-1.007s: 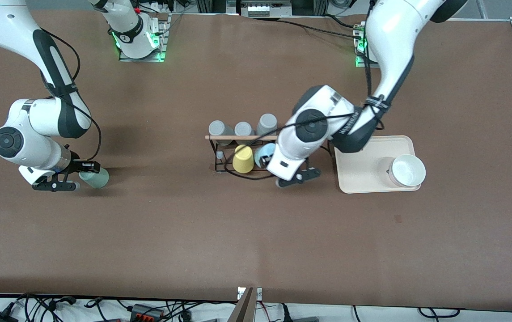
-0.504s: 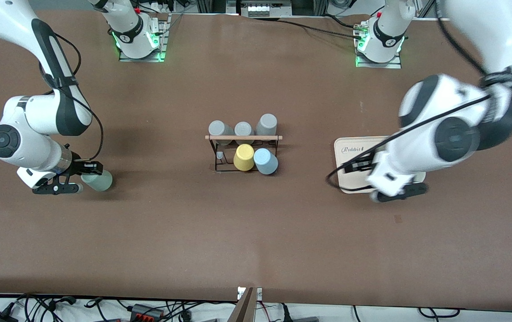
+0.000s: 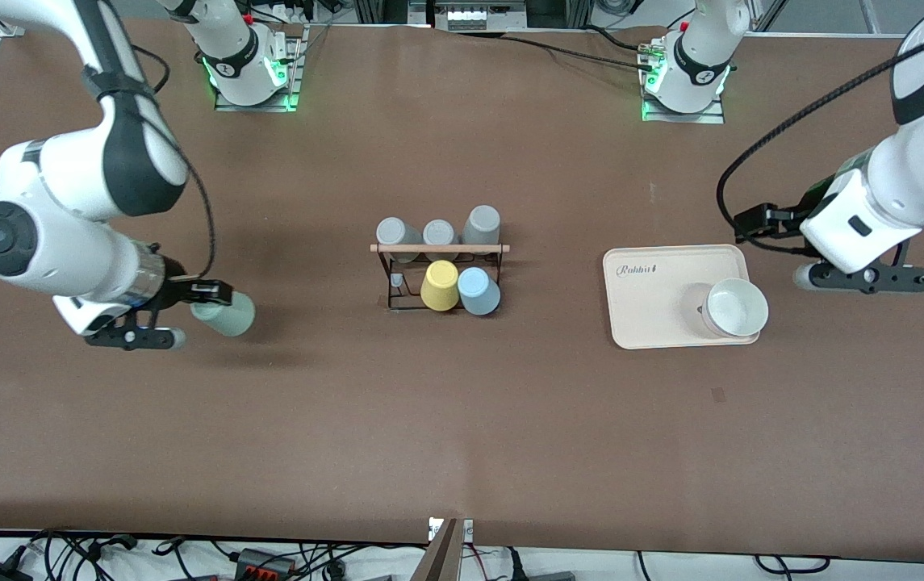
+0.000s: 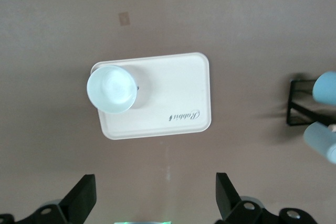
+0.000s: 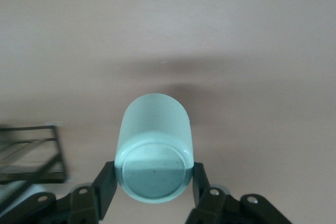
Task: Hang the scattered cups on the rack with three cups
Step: 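Carry the pale green cup with the right gripper to the rack, then hang the green cup on the rack peg beside the yellow cup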
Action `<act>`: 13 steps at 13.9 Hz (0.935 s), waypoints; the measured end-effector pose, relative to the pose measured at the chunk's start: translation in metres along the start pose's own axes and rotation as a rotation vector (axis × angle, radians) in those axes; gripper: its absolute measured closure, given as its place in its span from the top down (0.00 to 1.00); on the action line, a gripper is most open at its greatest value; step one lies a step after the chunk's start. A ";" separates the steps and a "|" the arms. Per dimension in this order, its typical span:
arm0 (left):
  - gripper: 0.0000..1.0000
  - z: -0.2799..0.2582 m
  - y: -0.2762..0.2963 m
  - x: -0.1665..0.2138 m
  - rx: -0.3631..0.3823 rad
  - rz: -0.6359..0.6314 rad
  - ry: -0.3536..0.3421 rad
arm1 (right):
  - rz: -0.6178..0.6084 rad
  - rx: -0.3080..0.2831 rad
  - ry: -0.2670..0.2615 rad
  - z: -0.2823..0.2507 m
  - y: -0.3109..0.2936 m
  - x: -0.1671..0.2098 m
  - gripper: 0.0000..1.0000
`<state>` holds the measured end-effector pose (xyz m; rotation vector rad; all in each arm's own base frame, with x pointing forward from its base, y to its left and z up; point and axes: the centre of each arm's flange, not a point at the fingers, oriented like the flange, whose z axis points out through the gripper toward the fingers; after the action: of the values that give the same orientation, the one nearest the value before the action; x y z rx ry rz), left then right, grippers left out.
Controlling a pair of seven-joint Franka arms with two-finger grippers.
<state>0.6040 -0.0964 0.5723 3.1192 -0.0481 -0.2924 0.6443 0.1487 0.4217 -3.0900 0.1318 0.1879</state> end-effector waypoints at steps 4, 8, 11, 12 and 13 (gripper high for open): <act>1.00 0.029 0.009 -0.021 0.037 0.010 -0.020 | 0.085 -0.002 0.010 -0.001 -0.102 -0.035 0.63; 1.00 0.040 0.006 -0.048 0.060 -0.003 -0.029 | 0.171 0.000 0.012 0.010 -0.174 -0.060 0.63; 0.94 0.036 0.007 -0.055 0.055 0.028 -0.010 | 0.207 -0.006 0.003 0.025 -0.209 -0.076 0.63; 0.99 0.036 0.006 -0.054 0.051 0.033 -0.007 | 0.213 -0.006 0.003 0.030 -0.217 -0.079 0.63; 1.00 0.036 0.005 -0.054 0.049 0.033 -0.005 | 0.224 -0.004 0.004 0.033 -0.224 -0.082 0.63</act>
<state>0.5444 -0.1003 0.5473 3.1626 -0.1083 -0.3030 0.5787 0.3801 0.4071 -3.0737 0.4795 0.1890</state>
